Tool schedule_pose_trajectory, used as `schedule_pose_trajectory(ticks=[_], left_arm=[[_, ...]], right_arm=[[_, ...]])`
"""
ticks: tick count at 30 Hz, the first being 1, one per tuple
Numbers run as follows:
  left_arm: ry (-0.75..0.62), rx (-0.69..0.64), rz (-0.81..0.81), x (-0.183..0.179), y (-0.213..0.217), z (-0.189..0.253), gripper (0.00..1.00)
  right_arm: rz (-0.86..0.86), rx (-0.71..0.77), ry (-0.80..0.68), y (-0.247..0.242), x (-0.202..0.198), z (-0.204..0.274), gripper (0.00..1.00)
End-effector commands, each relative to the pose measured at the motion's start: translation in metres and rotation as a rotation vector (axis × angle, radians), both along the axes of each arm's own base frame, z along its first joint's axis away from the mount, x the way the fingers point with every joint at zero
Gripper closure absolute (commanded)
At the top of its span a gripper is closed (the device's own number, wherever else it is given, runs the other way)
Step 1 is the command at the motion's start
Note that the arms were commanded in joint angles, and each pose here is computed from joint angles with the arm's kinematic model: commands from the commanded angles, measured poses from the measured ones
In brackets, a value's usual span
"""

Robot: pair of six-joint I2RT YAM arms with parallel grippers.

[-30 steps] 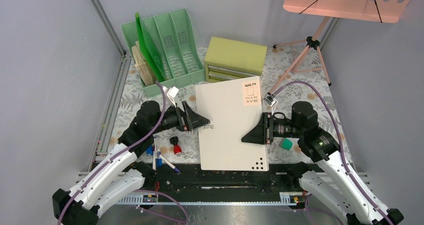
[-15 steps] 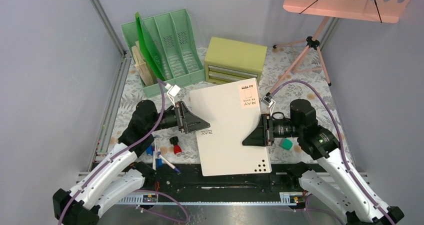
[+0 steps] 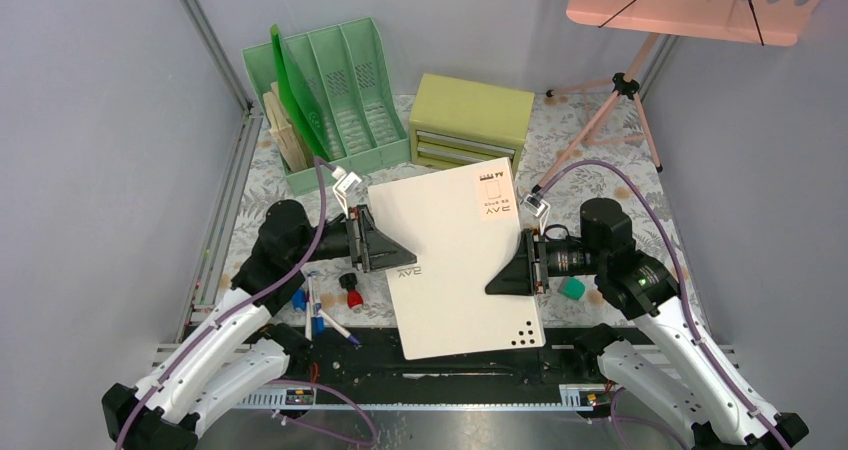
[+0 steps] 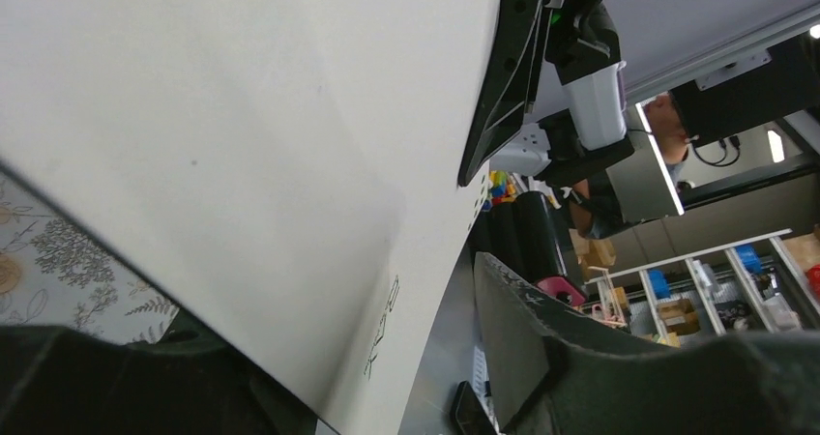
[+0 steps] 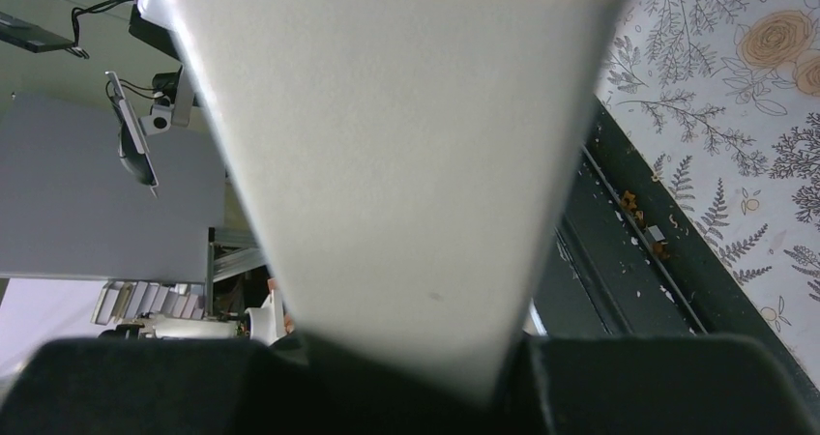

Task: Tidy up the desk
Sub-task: Pick up the folder from the corner of the board.

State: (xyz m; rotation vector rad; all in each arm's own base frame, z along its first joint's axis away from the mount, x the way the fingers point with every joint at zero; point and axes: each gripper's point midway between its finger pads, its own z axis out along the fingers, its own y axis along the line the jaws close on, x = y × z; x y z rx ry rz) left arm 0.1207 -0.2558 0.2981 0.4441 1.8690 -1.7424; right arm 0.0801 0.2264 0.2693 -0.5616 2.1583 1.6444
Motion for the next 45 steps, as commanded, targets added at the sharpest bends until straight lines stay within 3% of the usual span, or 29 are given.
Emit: schedule_pose_trajectory(ticks=[1,6,11,19,24,28,35,40,42,45], left_arm=[[-0.167,-0.039,-0.003,-0.009,0.006,0.043,0.44],[-0.199,-0.003,0.06,-0.007,0.014,0.045,0.34],[-0.219,-0.012,0.071,-0.009,0.018,0.048,0.35],[-0.244,-0.077,0.026,-0.017,0.016,0.06,0.69],[-0.233,-0.081,0.018,-0.016,0.015,0.061,0.98],[-0.225,-0.074,0.036,-0.013,0.015,0.059,1.0],[-0.204,-0.046,0.111,-0.002,0.018,0.052,1.0],[-0.16,0.014,0.218,0.014,0.026,0.033,1.0],[-0.136,0.033,0.257,0.02,0.029,0.025,1.0],[-0.106,0.06,0.322,0.029,0.036,0.016,1.0]], right_arm=[[-0.002,0.003,-0.022,0.0,0.001,0.005,1.0],[-0.007,0.0,-0.022,0.0,0.001,0.003,1.0],[-0.013,-0.003,-0.016,0.0,0.003,0.002,1.0],[-0.017,-0.013,-0.006,0.0,0.004,-0.003,1.0],[-0.028,-0.02,-0.005,0.0,0.006,-0.006,0.98],[-0.034,-0.023,-0.01,0.0,0.007,-0.006,0.84],[-0.063,-0.034,-0.027,-0.001,0.011,-0.009,0.43],[-0.142,-0.1,-0.054,-0.01,0.02,-0.019,0.08],[-0.172,-0.132,-0.067,-0.014,0.022,-0.022,0.01],[-0.22,-0.19,-0.082,-0.022,0.027,-0.03,0.01]])
